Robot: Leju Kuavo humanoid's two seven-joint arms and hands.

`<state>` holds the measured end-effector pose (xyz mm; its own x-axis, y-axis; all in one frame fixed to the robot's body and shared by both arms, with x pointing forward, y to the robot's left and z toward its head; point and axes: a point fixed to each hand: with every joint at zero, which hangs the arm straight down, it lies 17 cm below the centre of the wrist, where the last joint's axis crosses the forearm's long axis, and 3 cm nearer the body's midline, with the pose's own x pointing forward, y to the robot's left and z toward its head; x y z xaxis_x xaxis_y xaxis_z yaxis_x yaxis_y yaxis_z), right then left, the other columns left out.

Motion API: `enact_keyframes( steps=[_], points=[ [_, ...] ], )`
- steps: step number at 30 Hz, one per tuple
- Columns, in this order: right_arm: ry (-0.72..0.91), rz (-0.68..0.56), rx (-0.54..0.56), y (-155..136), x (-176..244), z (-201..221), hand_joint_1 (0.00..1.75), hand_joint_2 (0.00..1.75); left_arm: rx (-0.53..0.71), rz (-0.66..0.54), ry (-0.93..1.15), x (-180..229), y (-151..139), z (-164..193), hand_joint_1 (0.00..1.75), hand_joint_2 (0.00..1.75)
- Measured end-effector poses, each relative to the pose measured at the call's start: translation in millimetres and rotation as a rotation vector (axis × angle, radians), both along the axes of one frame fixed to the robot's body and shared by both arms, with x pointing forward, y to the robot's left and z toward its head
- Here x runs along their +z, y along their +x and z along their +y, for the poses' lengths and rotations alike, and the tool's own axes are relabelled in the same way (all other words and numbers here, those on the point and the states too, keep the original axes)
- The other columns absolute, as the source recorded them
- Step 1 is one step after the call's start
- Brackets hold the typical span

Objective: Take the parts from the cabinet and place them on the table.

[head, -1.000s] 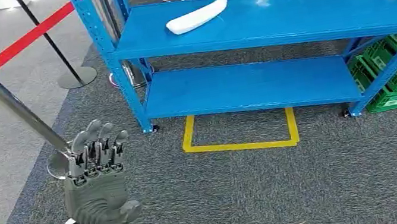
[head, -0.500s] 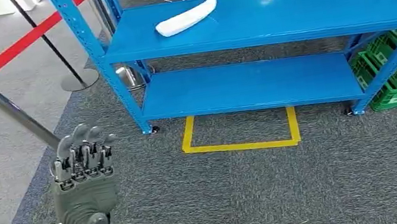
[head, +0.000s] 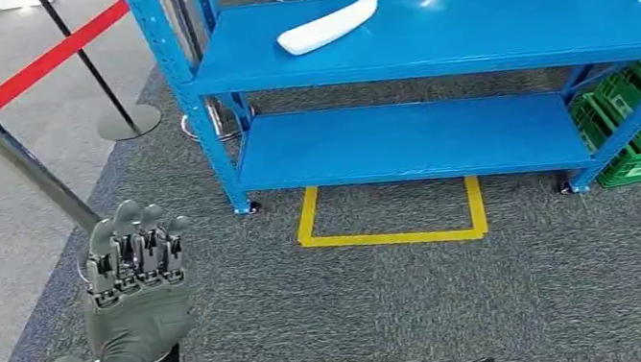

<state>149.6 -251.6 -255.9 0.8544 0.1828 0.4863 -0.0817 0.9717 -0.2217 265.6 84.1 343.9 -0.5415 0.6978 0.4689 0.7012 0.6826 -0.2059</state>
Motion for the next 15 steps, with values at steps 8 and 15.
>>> enact_keyframes(
  steps=[8, 15],
  points=[
    [-0.037, 0.056, -0.025, -7.7, -4.2, -8.3, 0.0, 0.0, 0.016, 0.007, 0.003, -2.2, 2.6, 3.8, 0.0, 0.0],
    [-0.06, 0.105, -0.055, -15.1, -7.4, -14.5, 0.0, 0.0, 0.073, 0.035, 0.037, -8.1, 11.2, 4.1, 0.0, 0.0]
  ],
)
